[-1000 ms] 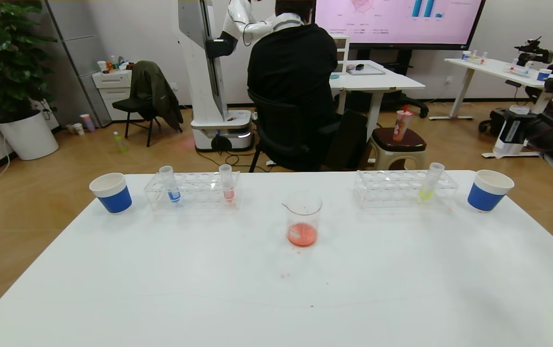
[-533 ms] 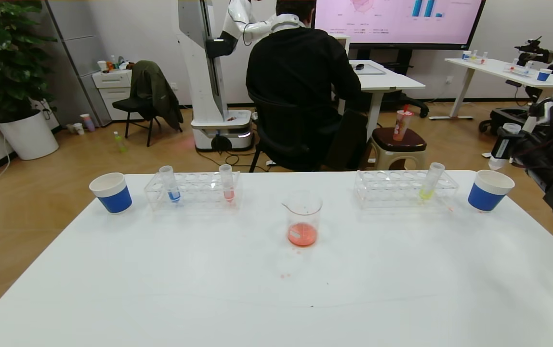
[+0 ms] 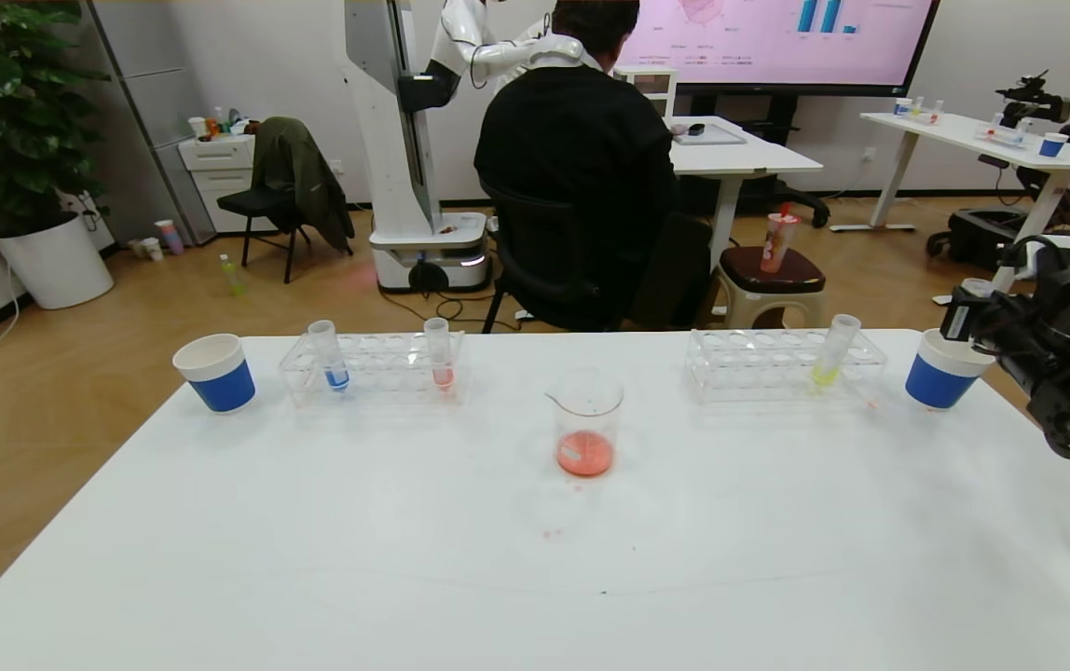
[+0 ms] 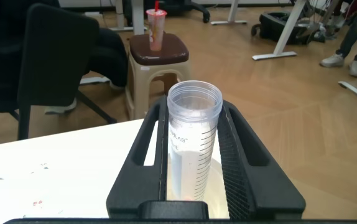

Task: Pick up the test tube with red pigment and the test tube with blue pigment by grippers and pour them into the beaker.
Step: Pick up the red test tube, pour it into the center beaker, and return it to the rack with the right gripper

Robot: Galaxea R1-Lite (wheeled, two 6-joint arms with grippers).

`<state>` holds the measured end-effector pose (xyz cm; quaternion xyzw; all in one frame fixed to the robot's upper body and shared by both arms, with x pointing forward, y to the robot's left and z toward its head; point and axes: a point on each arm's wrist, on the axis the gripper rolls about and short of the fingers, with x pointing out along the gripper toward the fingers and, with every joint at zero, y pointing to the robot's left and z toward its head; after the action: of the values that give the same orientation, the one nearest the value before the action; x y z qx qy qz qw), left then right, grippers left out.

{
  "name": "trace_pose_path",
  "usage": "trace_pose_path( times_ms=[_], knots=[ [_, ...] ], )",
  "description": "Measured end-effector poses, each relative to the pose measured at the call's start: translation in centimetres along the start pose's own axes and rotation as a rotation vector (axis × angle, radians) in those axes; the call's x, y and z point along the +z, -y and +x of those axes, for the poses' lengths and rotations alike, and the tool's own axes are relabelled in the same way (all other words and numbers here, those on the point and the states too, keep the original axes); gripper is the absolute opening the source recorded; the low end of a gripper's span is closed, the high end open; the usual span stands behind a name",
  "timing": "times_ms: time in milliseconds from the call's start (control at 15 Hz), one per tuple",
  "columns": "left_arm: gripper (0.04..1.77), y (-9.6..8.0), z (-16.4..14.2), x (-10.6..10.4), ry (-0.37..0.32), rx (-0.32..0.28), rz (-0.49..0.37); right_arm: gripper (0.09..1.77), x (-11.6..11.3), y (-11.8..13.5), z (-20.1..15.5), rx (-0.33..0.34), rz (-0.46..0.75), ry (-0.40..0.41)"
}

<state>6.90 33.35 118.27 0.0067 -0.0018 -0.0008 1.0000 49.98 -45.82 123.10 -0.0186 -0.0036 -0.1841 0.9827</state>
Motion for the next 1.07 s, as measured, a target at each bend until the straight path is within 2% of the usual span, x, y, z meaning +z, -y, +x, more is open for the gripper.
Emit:
trace_pose_path(
  times_ms=[200, 333, 600, 667, 733, 800, 867, 933, 1067],
  knots=[
    [1.75, 0.0, 0.0, 0.0, 0.0, 0.0, 0.0, 0.51, -1.6, 0.2, 0.5, -0.01, 0.002, 0.026],
    [1.75, 0.0, 0.0, 0.0, 0.0, 0.0, 0.0, 0.51, -2.9, 0.4, 0.6, -0.011, 0.003, -0.004],
    [1.75, 0.0, 0.0, 0.0, 0.0, 0.0, 0.0, 0.53, -3.6, 0.6, 0.7, -0.008, 0.005, -0.013],
    [1.75, 0.0, 0.0, 0.0, 0.0, 0.0, 0.0, 0.7, -3.6, 0.6, 0.7, -0.01, 0.006, -0.007],
    [1.75, 0.0, 0.0, 0.0, 0.0, 0.0, 0.0, 1.0, -3.7, 0.6, 0.7, -0.01, 0.006, -0.005],
    [1.75, 0.0, 0.0, 0.0, 0.0, 0.0, 0.0, 1.41, -3.7, 0.6, 0.7, -0.009, 0.006, -0.006],
    [1.75, 0.0, 0.0, 0.0, 0.0, 0.0, 0.0, 1.63, -3.7, 0.4, 0.7, -0.005, 0.008, -0.005],
    [1.75, 0.0, 0.0, 0.0, 0.0, 0.0, 0.0, 1.74, -3.6, 0.2, 0.7, -0.001, 0.01, -0.004],
    [1.75, 0.0, 0.0, 0.0, 0.0, 0.0, 0.001, 1.74, -3.4, 0.0, 0.5, 0.003, 0.01, -0.002]
  ],
)
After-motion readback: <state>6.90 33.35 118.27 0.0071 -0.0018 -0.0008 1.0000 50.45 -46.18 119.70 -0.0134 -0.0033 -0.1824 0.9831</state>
